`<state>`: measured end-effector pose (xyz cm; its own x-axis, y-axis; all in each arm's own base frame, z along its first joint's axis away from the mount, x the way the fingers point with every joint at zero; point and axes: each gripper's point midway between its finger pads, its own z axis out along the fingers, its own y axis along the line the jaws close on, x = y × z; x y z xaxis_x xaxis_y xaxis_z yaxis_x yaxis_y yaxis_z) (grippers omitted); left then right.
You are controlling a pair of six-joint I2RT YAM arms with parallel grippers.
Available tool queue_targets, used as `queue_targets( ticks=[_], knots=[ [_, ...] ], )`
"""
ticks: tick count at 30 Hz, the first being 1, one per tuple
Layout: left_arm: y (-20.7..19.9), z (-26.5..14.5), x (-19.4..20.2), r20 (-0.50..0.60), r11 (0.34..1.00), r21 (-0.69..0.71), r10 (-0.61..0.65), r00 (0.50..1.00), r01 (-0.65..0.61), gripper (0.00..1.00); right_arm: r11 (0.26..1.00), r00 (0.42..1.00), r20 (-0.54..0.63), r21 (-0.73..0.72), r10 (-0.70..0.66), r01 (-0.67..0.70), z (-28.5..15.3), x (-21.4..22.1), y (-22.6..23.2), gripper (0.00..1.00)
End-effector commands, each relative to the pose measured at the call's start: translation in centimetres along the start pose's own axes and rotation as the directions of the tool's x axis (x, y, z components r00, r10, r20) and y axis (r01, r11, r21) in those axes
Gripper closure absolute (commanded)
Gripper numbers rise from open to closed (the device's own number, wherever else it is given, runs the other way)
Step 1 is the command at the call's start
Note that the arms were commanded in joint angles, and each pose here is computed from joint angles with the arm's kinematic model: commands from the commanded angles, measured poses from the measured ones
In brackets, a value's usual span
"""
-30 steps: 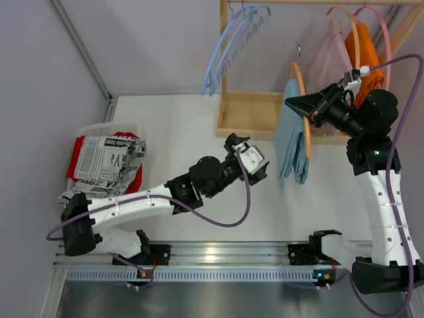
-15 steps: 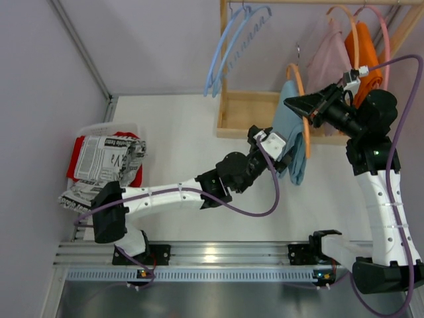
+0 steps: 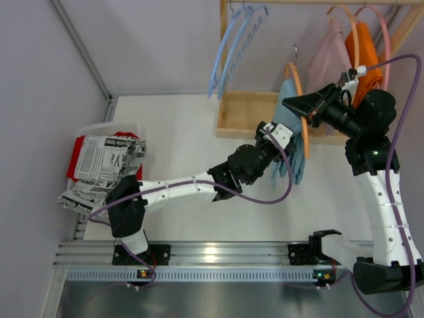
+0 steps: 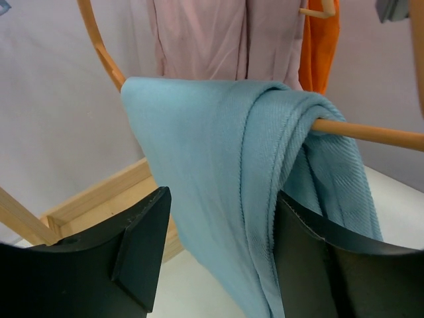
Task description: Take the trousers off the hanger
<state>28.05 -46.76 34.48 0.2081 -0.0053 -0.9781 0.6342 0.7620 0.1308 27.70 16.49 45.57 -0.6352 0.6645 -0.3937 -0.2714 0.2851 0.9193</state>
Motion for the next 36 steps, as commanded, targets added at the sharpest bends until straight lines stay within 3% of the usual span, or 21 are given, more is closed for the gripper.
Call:
queue_targets(
  ticks=[1, 5, 21, 24, 30, 34, 35, 36],
  knots=[
    [1.9, 1.3, -4.0, 0.112, 0.996, -0.060, -0.059, 0.992, 0.066, 0.34, 0.924, 0.966, 0.120, -0.286, -0.229, 0.255, -3.6, -0.3, 10.5, 1.00],
    [1.7, 1.7, -3.9, 0.115, 0.997, -0.053, -0.055, 0.992, 0.062, 0.26, 0.925, 0.969, 0.111, -0.291, -0.221, 0.245, -3.5, -0.1, 10.4, 1.00],
    [0.4, 0.1, -4.3, 0.120, 0.997, 0.036, -0.076, 0.990, 0.073, 0.16, 0.918, 0.967, 0.120, -0.307, -0.225, 0.252, -3.0, -0.5, 10.5, 1.00],
    [1.7, 0.7, -3.5, 0.085, 0.996, -0.020, -0.079, 0.993, 0.081, 0.22, 0.921, 0.967, 0.113, -0.295, -0.229, 0.253, -3.0, -0.3, 10.1, 1.00],
    [6.0, 2.3, -2.4, 0.042, 0.988, -0.094, -0.118, 0.992, 0.121, 0.43, 0.920, 0.965, 0.111, -0.293, -0.238, 0.260, -3.1, -0.1, 10.0, 1.00],
    [6.0, 2.3, -3.4, 0.061, 0.992, -0.065, -0.108, 0.992, 0.112, 0.74, 0.924, 0.966, 0.109, -0.286, -0.233, 0.255, -3.0, -0.1, 9.6, 1.00],
    [5.6, 2.2, -3.7, 0.066, 0.992, -0.039, -0.113, 0.991, 0.116, 0.88, 0.924, 0.966, 0.110, -0.287, -0.232, 0.254, -3.0, -0.1, 9.5, 1.00],
    [5.5, 2.1, -4.1, 0.075, 0.992, -0.028, -0.117, 0.990, 0.120, 0.94, 0.925, 0.966, 0.108, -0.283, -0.233, 0.255, -2.9, -0.1, 9.3, 1.00]
  ],
)
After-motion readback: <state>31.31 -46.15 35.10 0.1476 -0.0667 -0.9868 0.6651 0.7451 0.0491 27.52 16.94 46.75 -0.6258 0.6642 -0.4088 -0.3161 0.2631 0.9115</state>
